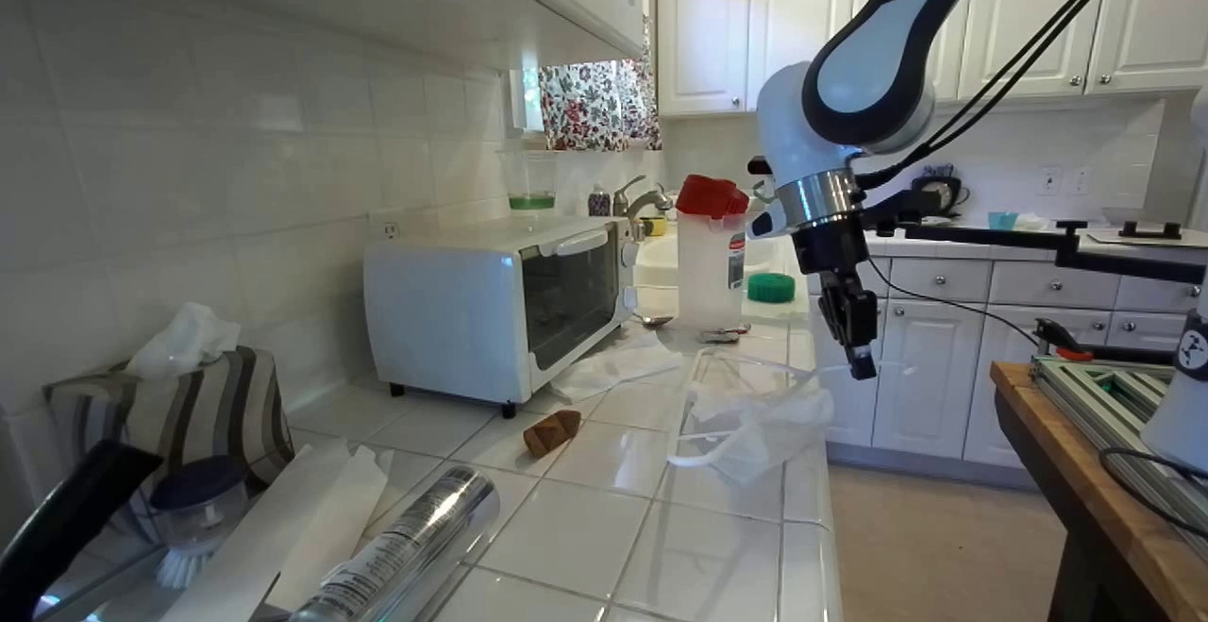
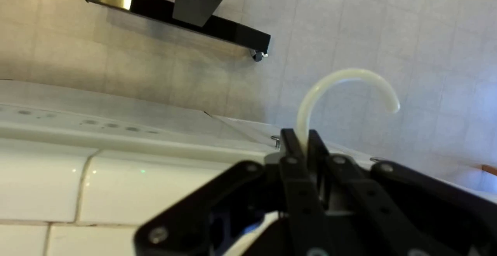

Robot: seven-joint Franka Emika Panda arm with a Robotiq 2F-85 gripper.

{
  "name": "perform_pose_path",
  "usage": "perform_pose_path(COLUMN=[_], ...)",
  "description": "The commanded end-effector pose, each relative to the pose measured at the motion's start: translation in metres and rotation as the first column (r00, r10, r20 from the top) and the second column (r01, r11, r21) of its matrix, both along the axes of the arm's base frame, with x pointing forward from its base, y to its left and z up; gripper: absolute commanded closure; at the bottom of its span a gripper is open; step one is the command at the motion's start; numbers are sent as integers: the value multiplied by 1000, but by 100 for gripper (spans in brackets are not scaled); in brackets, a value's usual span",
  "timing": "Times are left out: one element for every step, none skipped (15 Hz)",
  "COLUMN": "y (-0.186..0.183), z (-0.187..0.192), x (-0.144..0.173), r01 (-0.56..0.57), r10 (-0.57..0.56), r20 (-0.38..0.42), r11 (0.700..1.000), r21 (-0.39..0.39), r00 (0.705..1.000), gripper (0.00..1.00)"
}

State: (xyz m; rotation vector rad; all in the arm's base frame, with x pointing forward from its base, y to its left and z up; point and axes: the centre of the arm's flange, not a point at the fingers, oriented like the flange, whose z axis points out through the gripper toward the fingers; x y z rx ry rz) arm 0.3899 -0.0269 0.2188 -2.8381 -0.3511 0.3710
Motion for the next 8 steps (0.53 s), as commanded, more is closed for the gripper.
perform_pose_path(y=[-5,-6,-7,-7,-9,-10,-11,-12], z=[-8,-9,-9,-8,-6,-5,-4,-1], x=[-1,-1,0,1,3,4,6,7], r01=[42,64,73,88,100,107,115,116], r10=[-42,-64,-73,-89,-100,-107,-116,-118], r20=[7,-1,2,7,10,16,22,32], r11=[999,998,997,995,994,993,992,992], r21=[16,23,30,41,44,46,48,49], r00=[999,998,997,996,995,994,993,992], gripper=[98,66,64,59,50,44,36,29])
